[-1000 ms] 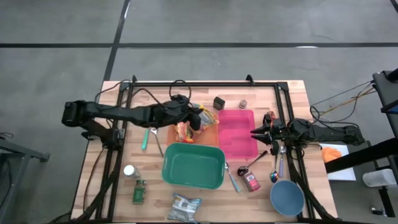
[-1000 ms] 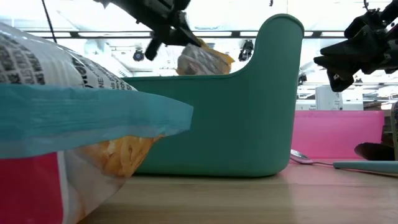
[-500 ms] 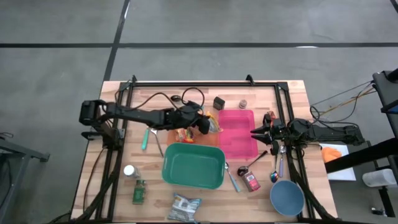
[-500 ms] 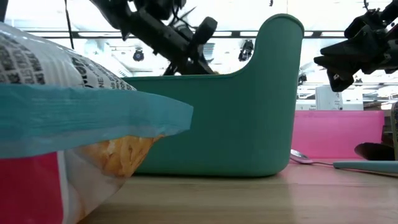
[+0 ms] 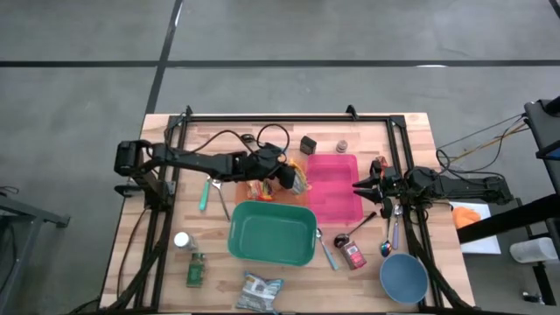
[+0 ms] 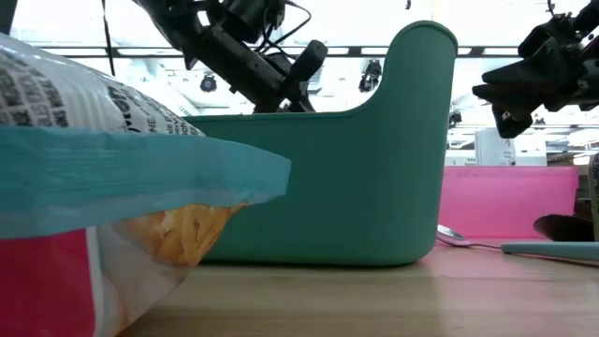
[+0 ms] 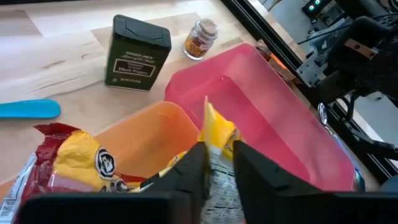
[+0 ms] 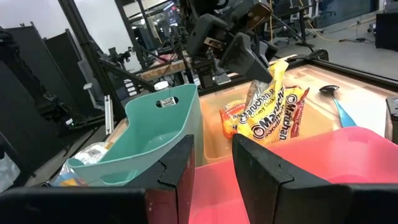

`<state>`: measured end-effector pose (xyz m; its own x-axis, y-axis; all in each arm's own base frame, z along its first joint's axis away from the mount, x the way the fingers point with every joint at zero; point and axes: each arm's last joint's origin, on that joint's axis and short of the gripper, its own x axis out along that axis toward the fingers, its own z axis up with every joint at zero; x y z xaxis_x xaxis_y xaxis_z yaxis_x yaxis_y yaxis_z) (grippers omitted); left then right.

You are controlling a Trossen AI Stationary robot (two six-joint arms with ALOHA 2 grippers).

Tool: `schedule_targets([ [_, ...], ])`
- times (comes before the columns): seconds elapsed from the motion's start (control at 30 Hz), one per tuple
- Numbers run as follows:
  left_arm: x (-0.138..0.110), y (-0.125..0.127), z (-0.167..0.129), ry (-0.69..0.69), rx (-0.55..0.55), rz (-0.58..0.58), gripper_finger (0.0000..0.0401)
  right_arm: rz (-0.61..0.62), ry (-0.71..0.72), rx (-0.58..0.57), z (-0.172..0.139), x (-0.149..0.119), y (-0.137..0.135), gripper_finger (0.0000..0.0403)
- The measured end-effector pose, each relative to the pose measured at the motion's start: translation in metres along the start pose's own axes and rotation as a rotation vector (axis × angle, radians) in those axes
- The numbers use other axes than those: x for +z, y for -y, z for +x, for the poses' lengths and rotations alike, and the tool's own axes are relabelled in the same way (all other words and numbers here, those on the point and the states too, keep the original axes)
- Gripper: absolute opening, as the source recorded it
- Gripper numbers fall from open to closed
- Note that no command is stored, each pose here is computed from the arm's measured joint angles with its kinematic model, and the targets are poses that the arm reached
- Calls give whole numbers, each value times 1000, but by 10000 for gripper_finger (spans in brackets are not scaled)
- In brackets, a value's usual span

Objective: Pick & Place Food Item
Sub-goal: Put the yellow noodle pack into the orange bin

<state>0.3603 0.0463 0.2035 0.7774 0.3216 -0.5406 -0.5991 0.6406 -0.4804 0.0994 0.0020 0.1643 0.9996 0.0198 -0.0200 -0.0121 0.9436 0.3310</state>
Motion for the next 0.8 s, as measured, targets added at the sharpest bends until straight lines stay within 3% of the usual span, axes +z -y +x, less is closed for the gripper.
schedule_targets([
  [0.33,17,-1,-14,28,-25,-25,198,0,0,0,0,0,0,107],
  [0.6,44,-1,-42,123,-66,8,257,0,0,0,0,0,0,107],
  [0.8,45,-2,-47,106,-52,16,282,0,0,0,0,0,0,107],
])
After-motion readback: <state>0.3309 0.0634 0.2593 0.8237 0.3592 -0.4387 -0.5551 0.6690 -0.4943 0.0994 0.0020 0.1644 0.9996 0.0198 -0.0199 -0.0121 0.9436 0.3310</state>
